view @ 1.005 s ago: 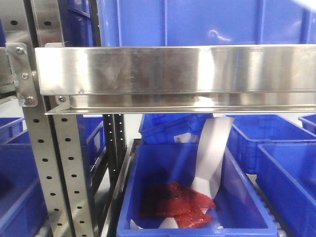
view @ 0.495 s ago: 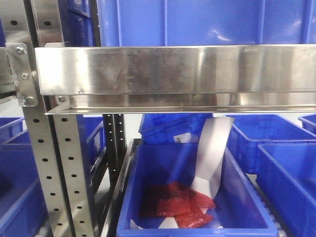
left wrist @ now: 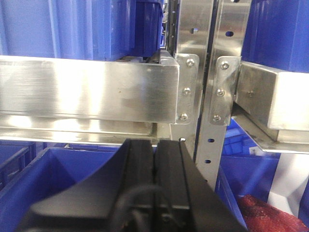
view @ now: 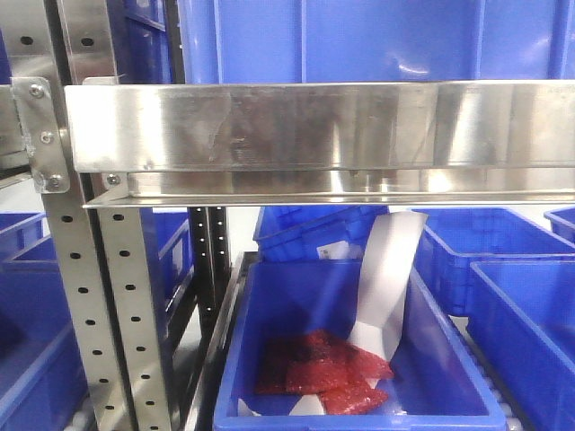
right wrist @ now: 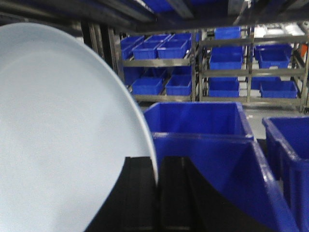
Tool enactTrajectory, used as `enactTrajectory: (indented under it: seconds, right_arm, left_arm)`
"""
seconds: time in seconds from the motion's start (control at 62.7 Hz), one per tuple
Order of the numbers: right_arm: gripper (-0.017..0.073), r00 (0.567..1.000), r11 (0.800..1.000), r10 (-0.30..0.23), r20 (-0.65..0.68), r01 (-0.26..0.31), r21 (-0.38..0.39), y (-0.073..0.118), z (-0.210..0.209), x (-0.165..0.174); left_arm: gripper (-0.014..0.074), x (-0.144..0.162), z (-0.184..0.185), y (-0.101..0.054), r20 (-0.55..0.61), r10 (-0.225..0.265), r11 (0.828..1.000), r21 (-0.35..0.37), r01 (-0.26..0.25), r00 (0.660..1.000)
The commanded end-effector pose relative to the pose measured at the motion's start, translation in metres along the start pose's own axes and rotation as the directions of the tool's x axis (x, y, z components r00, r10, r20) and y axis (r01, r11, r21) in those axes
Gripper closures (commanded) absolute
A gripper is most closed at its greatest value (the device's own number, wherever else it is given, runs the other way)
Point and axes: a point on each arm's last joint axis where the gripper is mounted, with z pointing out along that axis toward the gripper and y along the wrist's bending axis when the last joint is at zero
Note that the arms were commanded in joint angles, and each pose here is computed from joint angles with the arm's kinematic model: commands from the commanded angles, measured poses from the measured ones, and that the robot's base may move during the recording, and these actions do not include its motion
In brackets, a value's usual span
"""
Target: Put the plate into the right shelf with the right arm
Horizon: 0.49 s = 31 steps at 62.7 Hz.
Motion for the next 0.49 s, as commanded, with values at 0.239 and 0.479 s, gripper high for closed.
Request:
enactTrajectory:
  seconds: [0.239,0.479]
  right_arm:
    - [0.0305,1.0,1.0,0.007,0.023,-0.007,-0.001,0.0,0.011,-0.004]
    - [-0.0011,1.0,1.0,0.007,-0.01,-0.007,-0.001,0.001,0.009,-0.003]
  left_arm:
    - [0.0722,-0.005,-0.001,0.001,0.089,-0.015,1.0,-0.011,0.016,0.996]
    - [0.0722,-0.005,-0.001,0.001,0.089,-0.015,1.0,-0.011,0.016,0.996]
